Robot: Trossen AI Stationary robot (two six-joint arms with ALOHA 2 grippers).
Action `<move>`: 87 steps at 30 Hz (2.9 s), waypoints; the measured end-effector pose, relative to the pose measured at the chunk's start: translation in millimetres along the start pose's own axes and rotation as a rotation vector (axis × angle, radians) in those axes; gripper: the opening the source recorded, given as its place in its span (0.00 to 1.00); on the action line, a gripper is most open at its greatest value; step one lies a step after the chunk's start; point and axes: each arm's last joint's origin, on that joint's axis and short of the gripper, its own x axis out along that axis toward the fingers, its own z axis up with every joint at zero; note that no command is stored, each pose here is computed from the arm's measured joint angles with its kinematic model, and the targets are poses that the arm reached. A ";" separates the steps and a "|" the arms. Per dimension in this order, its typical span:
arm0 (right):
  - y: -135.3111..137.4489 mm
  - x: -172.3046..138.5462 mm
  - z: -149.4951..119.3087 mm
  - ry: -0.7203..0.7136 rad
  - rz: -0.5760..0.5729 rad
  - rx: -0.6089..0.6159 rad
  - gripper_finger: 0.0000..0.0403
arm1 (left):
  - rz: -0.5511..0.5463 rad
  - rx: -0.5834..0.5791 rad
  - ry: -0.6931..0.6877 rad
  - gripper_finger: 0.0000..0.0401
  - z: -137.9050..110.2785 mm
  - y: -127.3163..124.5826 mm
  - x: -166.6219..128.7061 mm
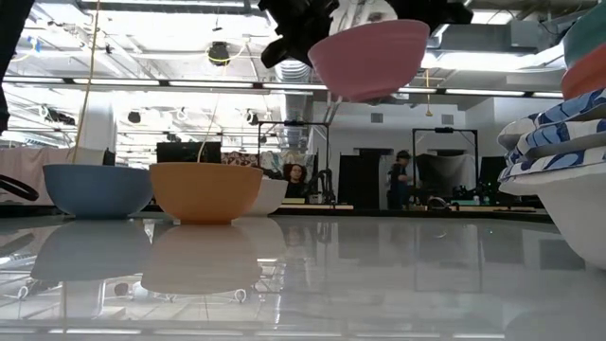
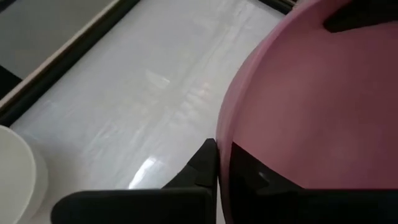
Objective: Nest bowls inside each other
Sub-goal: Stack the pink bowl on top of the other green bowl
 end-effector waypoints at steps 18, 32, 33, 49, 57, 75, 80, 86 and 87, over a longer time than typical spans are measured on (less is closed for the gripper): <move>1.2 -0.3 -1.2 0.023 0.022 -0.017 0.03 | -0.162 0.133 0.014 0.46 5.3 2.5 -7.9; -1.4 -2.1 0.6 0.043 0.061 -0.139 0.03 | -0.235 0.157 -0.074 0.48 22.5 23.8 -56.3; -3.6 -4.7 0.7 0.048 0.077 -0.153 0.03 | -0.241 0.157 -0.082 0.48 23.2 24.3 -61.5; -91.7 -94.0 -29.0 -0.059 0.217 -0.058 0.03 | -0.283 0.141 -0.220 0.48 27.7 33.6 -134.5; -98.4 -94.5 -65.5 0.023 0.265 -0.084 0.03 | -0.276 0.113 -0.206 0.48 24.9 36.1 -142.7; -52.6 -41.3 -145.8 -0.020 0.638 -0.112 0.03 | -0.431 0.139 -0.156 0.48 22.4 31.9 -144.0; -36.9 -44.4 -158.5 -0.008 0.690 -0.186 0.03 | -0.462 0.140 -0.150 0.48 21.8 31.9 -147.2; -21.5 -40.1 -174.6 0.040 0.666 -0.207 0.03 | -0.507 0.201 -0.205 0.48 19.5 36.5 -174.3; -18.0 -38.7 -177.5 0.046 0.659 -0.217 0.03 | -0.510 0.222 -0.234 0.48 19.1 38.0 -183.0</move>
